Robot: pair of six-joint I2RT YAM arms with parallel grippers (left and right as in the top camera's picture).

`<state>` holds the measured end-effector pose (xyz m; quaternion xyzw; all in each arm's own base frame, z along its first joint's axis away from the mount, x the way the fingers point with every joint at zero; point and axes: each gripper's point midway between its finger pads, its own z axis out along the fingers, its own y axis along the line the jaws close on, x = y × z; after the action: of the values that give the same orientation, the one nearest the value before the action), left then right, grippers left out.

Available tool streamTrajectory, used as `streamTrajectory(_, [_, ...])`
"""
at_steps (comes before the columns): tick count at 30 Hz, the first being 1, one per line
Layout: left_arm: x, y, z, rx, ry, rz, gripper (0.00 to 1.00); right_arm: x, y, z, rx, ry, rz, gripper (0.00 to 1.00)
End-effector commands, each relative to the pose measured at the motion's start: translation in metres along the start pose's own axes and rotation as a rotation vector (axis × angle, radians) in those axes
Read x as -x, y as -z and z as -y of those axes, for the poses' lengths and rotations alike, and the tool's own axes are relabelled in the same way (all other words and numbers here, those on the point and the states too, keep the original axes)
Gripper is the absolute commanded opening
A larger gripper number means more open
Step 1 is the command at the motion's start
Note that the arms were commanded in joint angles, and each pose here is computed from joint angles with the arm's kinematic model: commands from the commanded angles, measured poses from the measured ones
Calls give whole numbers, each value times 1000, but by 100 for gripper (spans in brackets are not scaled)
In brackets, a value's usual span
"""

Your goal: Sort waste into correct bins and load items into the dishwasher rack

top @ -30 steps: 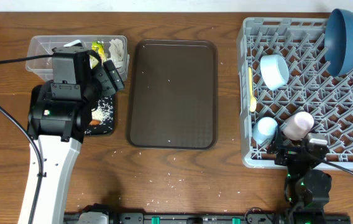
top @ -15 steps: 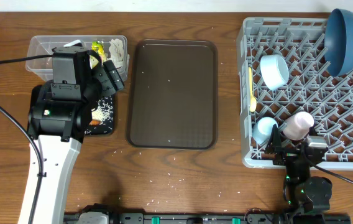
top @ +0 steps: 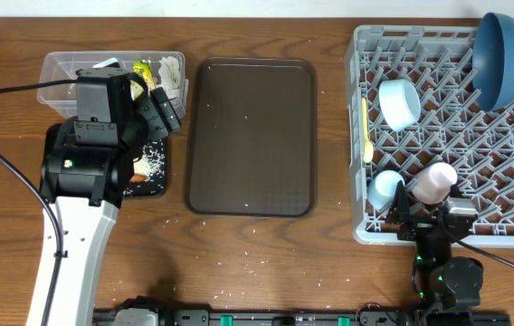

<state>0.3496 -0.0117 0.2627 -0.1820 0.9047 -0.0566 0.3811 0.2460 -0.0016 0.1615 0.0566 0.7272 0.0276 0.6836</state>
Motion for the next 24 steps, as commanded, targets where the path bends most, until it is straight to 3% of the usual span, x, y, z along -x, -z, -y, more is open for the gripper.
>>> streamTrajectory(1, [2,0,-2,10,12,7,89,-2,0,-2,9,10,0,99])
streamTrajectory(10, [-6,26,-8,-16,17,60,90,-2,0,-2,9,10,0,99])
streamTrajectory(17, [-69,39,-39,-11,16,50,89,-2,0,-2,9,10,0,99])
streamTrajectory(21, [-78,41,-39,-110,8,213,89,-2,0,-2,9,10,0,99])
streamTrajectory(24, [-82,46,-18,-275,-186,387,89,-2,0,-2,9,10,0,99])
